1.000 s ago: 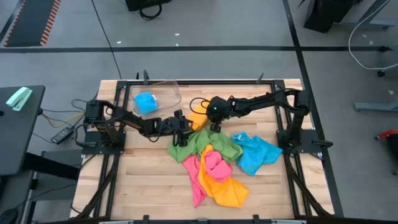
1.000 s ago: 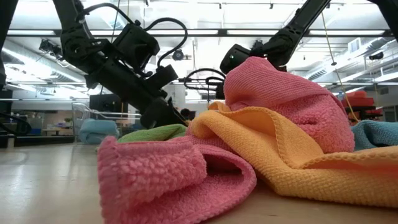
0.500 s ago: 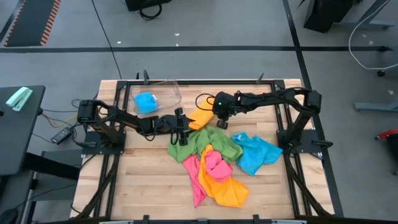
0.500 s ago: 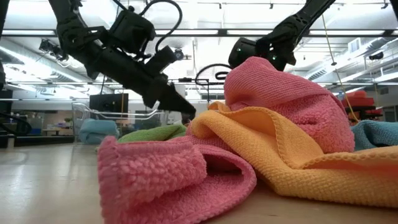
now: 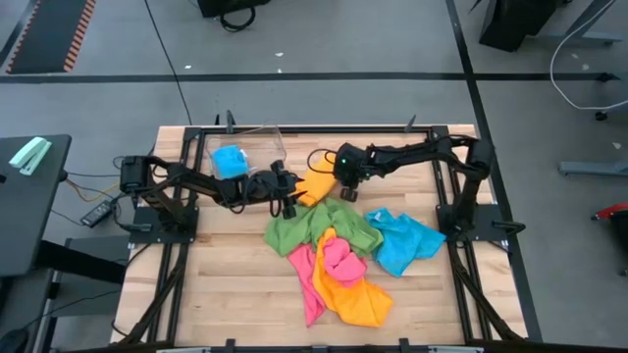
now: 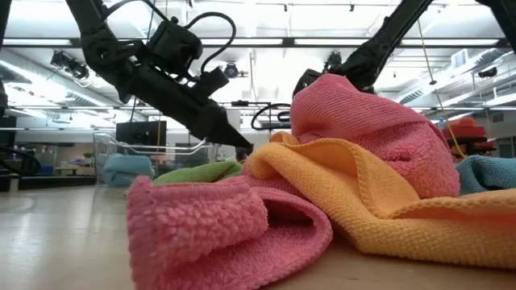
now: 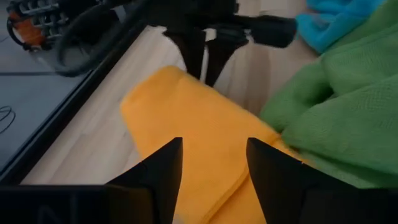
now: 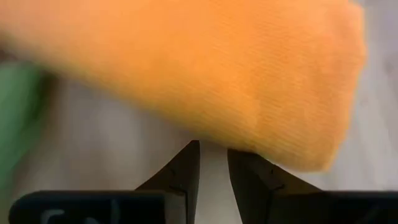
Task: Fold microfiber towels
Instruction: Fold the top orange microfiber towel
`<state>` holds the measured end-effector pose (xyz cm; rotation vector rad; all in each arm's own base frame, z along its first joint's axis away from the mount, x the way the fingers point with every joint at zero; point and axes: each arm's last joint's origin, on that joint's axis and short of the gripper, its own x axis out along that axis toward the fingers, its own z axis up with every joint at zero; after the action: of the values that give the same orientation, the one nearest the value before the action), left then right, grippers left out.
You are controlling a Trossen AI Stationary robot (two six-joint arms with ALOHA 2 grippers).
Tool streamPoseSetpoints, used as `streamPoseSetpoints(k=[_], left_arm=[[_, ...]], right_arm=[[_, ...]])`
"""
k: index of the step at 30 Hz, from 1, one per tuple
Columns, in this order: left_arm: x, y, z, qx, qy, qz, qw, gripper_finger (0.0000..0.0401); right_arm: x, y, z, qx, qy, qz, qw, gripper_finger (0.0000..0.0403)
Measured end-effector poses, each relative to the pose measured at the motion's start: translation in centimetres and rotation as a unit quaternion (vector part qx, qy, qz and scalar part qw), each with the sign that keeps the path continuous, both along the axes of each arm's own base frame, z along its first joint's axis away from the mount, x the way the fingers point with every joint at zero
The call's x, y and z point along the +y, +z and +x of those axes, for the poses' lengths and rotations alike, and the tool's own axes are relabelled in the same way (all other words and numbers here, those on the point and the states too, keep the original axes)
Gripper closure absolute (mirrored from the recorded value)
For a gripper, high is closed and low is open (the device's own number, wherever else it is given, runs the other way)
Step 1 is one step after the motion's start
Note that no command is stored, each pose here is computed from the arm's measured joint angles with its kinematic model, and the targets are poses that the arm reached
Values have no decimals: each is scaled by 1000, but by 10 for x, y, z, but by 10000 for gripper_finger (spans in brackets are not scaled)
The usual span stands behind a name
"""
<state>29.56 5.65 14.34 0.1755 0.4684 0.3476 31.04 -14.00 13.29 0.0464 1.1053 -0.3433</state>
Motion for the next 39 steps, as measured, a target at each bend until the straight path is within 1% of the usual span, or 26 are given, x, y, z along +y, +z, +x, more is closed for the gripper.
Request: streamPoseSetpoints(k=[3, 5, 8, 11, 14, 17, 19, 22, 26, 28, 30, 33, 36, 39], left_arm=[[0, 0, 0, 3, 1, 0, 1000, 216], [0, 0, 0, 3, 3, 4, 1000, 216], [1, 0, 0, 4, 12, 11, 1000, 219], [1, 0, -1, 9, 19, 22, 1000, 222], [1, -1, -1, 16, 20, 27, 999, 225], [0, -4, -2, 44, 5, 50, 998, 224], [-2, -6, -3, 67, -9, 67, 995, 224], [-5, -7, -3, 83, -28, 92, 992, 228], [-3, -6, -3, 90, -41, 123, 987, 228], [0, -4, -3, 87, -41, 136, 986, 228], [2, -2, -2, 77, -37, 140, 986, 229], [1, -1, -1, 71, -37, 141, 987, 232], [0, -1, -1, 68, -38, 138, 987, 235], [0, -1, -1, 66, -35, 131, 988, 236]], right_arm=[[-18, -1, -4, -13, -14, -11, 1000, 311], [-29, 1, -6, -25, -19, -36, 999, 311], [-45, 6, -7, -54, -11, -72, 996, 311], [-58, 10, -9, -80, -4, -89, 993, 311], [-68, 11, -15, -79, -8, -101, 992, 311], [-71, 10, -23, -58, -19, -87, 994, 314], [-68, 12, -26, -47, -23, -70, 996, 316], [-59, 16, -26, -45, -25, -46, 998, 320], [-51, 27, -21, -82, -41, -20, 996, 322], [-52, 33, -18, -101, -55, -12, 993, 322], [-55, 38, -16, -116, -74, -6, 990, 321], [-63, 45, -14, -148, -78, -14, 986, 310], [-72, 48, -17, -171, -80, -11, 982, 288], [-84, 50, -23, -207, -86, 17, 974, 258]])
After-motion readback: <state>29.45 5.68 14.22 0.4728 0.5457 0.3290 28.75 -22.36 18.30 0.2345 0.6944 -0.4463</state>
